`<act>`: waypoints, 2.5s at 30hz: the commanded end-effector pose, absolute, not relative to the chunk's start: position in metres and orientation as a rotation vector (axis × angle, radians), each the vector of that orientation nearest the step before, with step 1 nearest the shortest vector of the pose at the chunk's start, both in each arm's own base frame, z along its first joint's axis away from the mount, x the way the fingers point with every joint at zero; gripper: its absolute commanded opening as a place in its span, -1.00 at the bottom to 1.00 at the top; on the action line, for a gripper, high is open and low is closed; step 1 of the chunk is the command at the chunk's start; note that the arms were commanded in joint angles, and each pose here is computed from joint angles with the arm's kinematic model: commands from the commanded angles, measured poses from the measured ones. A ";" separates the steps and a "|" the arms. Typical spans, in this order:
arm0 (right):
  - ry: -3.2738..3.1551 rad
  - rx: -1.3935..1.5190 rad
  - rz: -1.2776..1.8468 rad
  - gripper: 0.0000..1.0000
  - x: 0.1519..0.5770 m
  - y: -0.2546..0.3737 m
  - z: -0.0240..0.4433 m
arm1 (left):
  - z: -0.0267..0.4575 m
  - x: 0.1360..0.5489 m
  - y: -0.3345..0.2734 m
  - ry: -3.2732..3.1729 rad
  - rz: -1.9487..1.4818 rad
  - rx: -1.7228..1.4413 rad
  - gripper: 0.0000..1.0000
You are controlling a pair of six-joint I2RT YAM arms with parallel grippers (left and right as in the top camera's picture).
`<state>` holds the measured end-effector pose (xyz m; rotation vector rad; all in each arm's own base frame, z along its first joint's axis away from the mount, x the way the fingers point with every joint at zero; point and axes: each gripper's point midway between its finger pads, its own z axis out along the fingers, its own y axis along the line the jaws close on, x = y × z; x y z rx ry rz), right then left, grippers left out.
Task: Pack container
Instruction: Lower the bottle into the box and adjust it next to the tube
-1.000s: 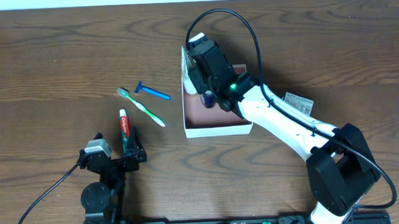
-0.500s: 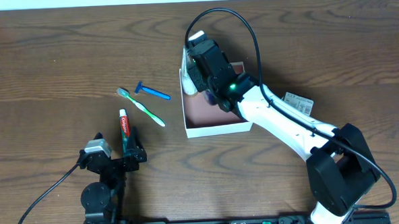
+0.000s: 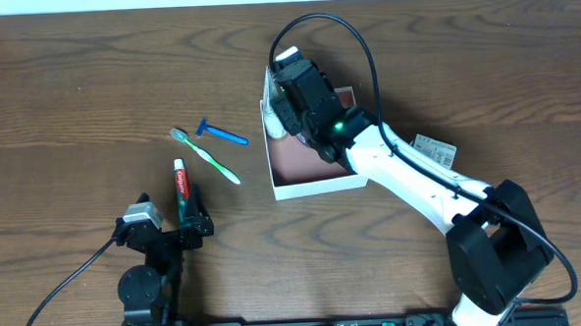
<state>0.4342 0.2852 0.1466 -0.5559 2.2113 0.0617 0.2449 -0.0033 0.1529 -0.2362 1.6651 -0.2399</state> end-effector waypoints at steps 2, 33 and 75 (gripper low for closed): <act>2.208 -0.569 0.048 0.41 0.433 0.288 0.147 | 0.137 0.244 -0.004 1.713 -0.231 -0.229 0.96; 2.186 -0.314 0.242 0.34 0.393 0.255 0.246 | 0.137 0.244 -0.004 1.713 -0.231 -0.229 0.96; 2.355 0.044 0.349 -0.52 0.393 0.210 0.072 | 0.137 0.244 -0.004 1.713 -0.231 -0.229 0.96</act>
